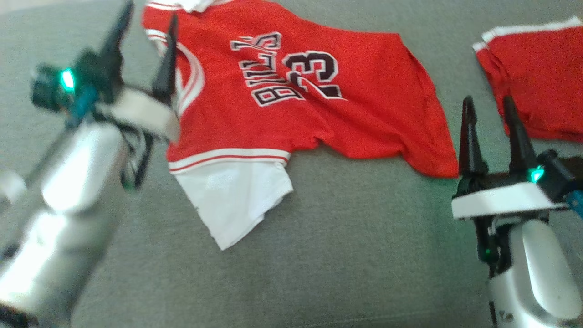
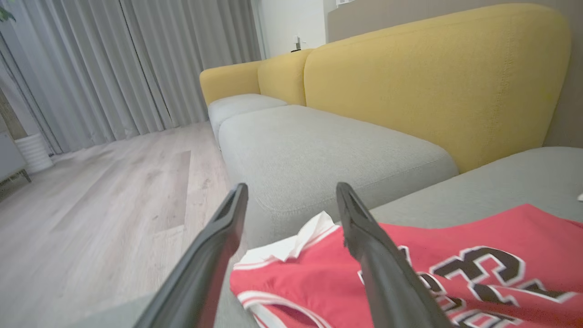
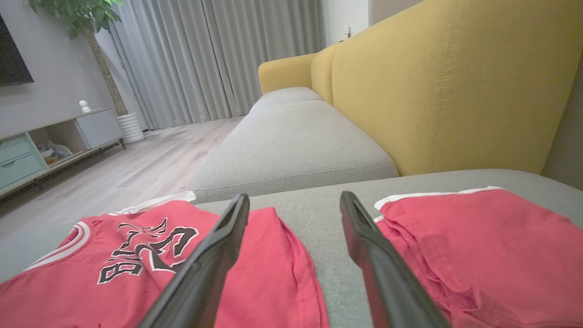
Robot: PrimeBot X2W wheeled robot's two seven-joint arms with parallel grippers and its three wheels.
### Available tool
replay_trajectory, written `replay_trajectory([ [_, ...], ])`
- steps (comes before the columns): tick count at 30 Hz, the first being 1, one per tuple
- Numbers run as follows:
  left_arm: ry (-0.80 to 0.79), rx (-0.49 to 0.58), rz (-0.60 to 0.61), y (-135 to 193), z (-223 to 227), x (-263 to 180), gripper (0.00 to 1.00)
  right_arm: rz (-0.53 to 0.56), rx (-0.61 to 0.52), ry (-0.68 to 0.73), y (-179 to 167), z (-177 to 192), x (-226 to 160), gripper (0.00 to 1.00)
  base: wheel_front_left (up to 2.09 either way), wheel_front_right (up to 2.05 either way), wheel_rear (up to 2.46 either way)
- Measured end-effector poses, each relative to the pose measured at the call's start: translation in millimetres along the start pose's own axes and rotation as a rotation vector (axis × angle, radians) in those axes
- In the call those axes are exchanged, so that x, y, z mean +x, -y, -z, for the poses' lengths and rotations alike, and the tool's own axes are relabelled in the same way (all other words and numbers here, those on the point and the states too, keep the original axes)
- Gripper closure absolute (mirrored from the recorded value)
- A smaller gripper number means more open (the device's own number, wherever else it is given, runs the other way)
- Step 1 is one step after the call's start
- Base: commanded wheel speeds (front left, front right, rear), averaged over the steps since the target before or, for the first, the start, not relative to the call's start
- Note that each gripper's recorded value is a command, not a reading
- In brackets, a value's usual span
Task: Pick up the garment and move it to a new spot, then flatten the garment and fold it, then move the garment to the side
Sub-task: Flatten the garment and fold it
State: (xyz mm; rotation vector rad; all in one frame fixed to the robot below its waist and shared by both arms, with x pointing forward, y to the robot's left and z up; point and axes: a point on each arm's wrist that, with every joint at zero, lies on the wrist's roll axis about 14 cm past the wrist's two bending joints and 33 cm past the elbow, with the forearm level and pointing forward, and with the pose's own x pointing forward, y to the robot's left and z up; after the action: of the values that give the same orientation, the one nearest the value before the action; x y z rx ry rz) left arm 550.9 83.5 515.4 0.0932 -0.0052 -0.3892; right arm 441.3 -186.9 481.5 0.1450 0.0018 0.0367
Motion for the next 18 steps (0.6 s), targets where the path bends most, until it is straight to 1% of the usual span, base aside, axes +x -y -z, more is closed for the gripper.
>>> replay_trajectory([
  [5,-0.015,-0.093,-0.087,5,16,-65,0.0,-0.045,0.012,-0.007,-18,-2,-8,0.0,0.0,0.0,0.0],
  [7,-0.028,-0.113,-0.104,12,24,-89,0.0,-0.059,0.014,0.003,-23,-6,-7,0.0,0.0,0.0,0.0],
  [8,-0.028,-0.113,-0.104,12,24,-89,0.0,-0.059,0.014,0.003,-23,-6,-7,0.0,0.0,0.0,0.0],
  [11,-0.032,-0.145,-0.156,12,29,-115,0.0,-0.076,0.016,0.003,-30,-8,-6,0.0,0.0,0.0,0.0],
  [13,-0.017,-0.138,-0.164,13,26,-124,0.0,-0.084,0.006,-0.005,-32,-6,-6,0.0,0.0,0.0,0.0],
  [18,0.016,-0.145,-0.193,8,18,-127,0.0,-0.095,-0.02,-0.055,-35,5,-1,0.0,0.0,0.0,0.0],
])
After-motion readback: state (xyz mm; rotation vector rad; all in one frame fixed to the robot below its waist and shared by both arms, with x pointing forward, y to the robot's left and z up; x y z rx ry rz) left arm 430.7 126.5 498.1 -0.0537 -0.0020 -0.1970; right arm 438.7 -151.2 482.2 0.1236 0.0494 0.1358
